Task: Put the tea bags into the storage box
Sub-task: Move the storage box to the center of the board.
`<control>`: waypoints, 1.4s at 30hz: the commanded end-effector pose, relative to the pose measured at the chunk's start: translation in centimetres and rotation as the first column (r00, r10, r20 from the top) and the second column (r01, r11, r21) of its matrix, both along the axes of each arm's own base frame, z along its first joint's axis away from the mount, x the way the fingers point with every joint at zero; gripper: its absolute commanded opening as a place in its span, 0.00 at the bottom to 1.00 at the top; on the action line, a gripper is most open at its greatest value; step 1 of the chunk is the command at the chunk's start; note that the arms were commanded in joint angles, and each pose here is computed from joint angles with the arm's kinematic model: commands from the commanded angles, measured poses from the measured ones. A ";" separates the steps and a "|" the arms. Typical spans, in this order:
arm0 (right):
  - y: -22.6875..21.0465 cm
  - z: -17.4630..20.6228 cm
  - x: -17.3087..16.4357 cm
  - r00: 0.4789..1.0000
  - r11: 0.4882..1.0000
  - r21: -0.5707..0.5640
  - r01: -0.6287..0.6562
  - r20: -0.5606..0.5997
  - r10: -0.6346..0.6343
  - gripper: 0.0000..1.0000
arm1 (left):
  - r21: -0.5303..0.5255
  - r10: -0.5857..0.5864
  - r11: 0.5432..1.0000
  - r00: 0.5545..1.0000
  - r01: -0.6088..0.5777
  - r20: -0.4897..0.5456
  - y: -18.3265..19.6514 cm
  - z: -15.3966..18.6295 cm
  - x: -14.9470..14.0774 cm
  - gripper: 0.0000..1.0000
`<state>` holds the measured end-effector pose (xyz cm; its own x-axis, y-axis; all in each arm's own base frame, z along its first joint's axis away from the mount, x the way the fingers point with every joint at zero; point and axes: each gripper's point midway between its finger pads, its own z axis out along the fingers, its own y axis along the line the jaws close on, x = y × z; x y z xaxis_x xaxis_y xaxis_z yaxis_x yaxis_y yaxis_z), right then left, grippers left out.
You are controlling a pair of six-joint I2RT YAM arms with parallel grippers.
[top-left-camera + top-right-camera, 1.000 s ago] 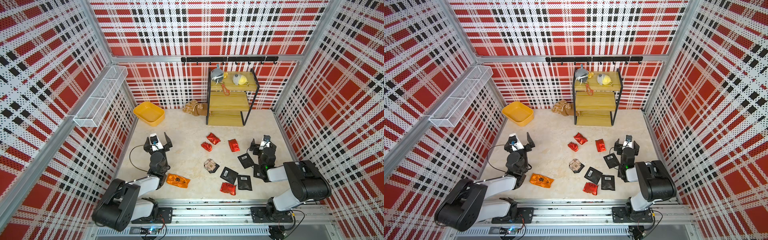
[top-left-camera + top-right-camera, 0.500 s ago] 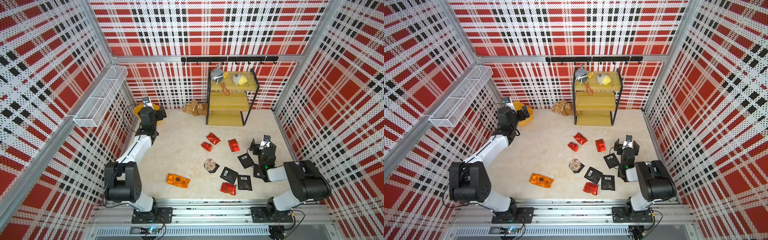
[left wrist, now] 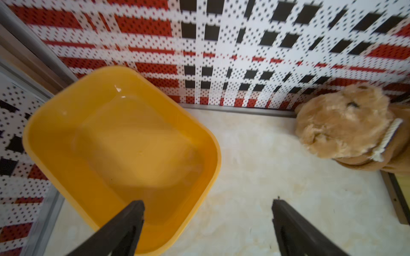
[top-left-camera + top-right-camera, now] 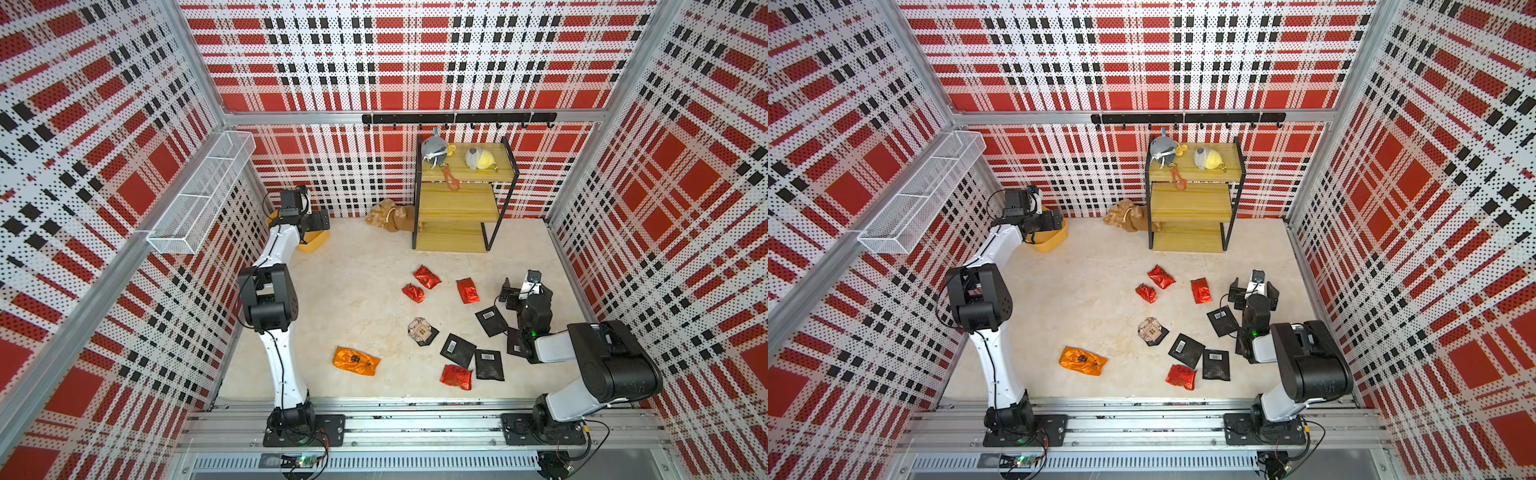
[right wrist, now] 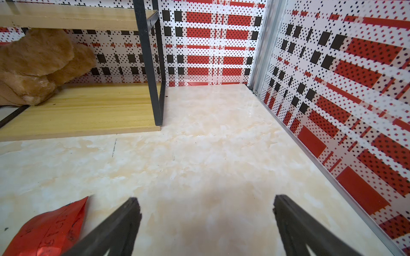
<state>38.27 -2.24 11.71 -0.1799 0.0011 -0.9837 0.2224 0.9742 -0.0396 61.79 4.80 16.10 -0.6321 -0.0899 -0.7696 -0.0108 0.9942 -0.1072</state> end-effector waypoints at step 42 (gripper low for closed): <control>4.3 5.0 4.8 0.952 0.973 0.174 -0.150 -0.240 0.190 1.00 | -0.045 -0.187 0.982 0.926 0.182 -0.327 -8.8 -11.2 -3.8 0.84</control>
<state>44.50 1.18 20.55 -0.2487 0.0392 -0.9678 0.0627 0.9977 0.0243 59.85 -1.25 5.94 -0.8203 0.0249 -0.5714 0.1003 0.9898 -0.1008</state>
